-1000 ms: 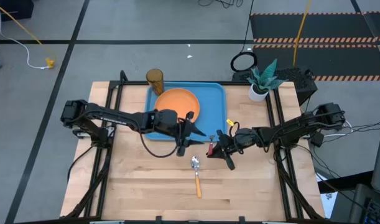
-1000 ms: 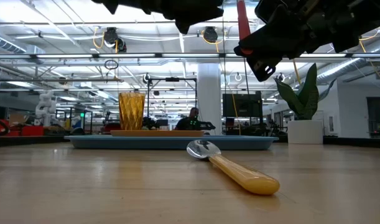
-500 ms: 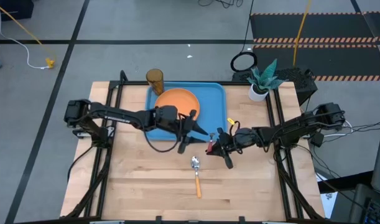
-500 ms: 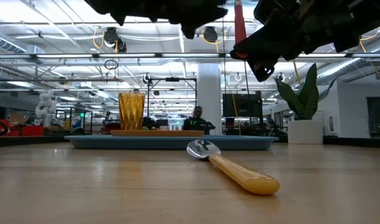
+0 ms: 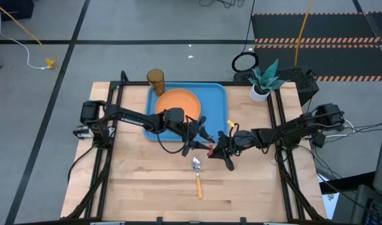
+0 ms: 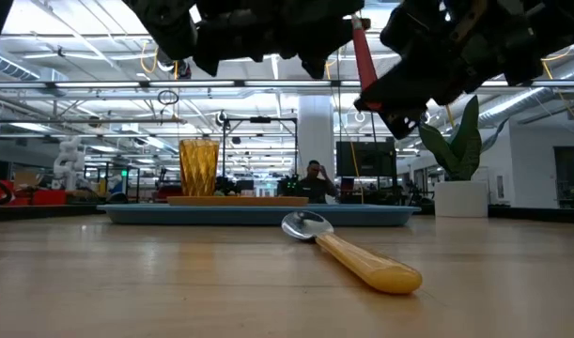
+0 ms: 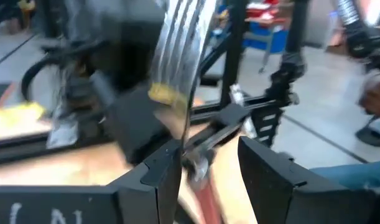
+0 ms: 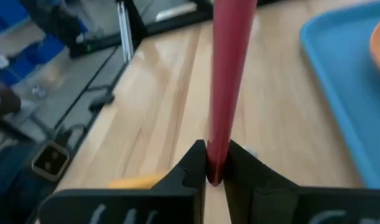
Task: Pick and place plate/cup/fork/spoon on tray
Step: Put the pink fork on the right side of the orange plate
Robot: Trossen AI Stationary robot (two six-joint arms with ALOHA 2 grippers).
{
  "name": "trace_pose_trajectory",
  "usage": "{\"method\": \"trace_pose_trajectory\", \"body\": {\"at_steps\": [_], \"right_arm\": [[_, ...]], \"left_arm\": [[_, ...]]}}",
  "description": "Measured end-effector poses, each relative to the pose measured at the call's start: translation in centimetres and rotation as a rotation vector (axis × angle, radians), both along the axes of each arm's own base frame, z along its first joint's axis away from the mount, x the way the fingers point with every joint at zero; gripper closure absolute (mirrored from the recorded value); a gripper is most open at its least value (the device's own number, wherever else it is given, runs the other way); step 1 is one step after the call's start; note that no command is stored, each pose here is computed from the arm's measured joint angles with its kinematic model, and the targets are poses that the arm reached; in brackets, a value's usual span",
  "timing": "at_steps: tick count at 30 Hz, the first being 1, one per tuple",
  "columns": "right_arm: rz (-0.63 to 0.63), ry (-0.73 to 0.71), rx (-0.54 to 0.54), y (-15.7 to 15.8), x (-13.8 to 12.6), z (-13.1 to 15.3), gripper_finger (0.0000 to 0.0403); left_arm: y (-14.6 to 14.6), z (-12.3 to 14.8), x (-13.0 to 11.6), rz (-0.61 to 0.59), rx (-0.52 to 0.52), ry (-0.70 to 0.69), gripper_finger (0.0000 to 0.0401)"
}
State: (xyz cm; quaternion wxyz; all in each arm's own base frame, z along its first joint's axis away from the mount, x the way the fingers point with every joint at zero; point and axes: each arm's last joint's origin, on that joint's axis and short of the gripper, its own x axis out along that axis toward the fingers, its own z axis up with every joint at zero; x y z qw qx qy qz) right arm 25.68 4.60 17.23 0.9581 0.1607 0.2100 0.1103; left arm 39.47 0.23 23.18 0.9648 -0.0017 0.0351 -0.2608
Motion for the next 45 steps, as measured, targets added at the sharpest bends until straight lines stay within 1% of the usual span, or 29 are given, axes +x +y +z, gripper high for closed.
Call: {"method": "trace_pose_trajectory", "body": {"at_steps": [3,6,12,16,22,25,30,32,35,38,40,45], "right_arm": [[0.048,-0.011,0.013,0.1,0.1,0.0,0.0385],[0.093,-0.031,0.025,0.2,0.2,0.1,0.0385],[0.134,-0.066,0.028,0.3,0.2,0.4,0.0384],[0.143,-0.074,0.024,0.3,0.3,0.4,0.0381],[0.147,-0.084,0.026,0.3,0.3,0.5,0.0381],[0.147,-0.085,0.026,0.3,0.3,0.5,0.0381],[0.136,-0.084,0.027,0.3,0.3,0.5,0.0381],[0.119,-0.074,0.057,0.3,0.3,0.5,0.0380],[0.034,-0.056,0.099,0.2,0.3,0.6,0.0370],[-0.040,-0.057,0.106,0.1,0.4,0.6,0.0343],[-0.067,-0.055,0.109,0.1,0.4,0.6,0.0321],[-0.143,-0.050,0.117,0.0,0.4,0.7,0.0277]], "left_arm": [[-0.2,0.0,0.1,-0.063,-0.001,-0.029,0.0242],[-0.2,-0.3,0.1,-0.094,0.014,-0.040,0.0242],[-0.4,-0.3,0.1,-0.116,0.036,-0.058,0.0246],[-0.9,0.0,0.1,-0.151,0.041,-0.094,0.0277],[-1.0,0.1,0.1,-0.155,0.043,-0.109,0.0338],[-1.1,0.1,0.1,-0.159,0.041,-0.109,0.0362],[-1.0,0.1,0.1,-0.160,0.036,-0.106,0.0366],[-0.7,0.1,0.1,-0.152,0.022,-0.096,0.0364],[0.2,0.2,0.0,-0.136,-0.011,-0.074,0.0362],[1.1,0.4,0.0,-0.116,-0.035,-0.063,0.0369],[1.5,0.3,-0.1,-0.116,-0.040,-0.056,0.0373],[2.4,0.3,-0.1,-0.105,-0.040,-0.056,0.0371]]}}
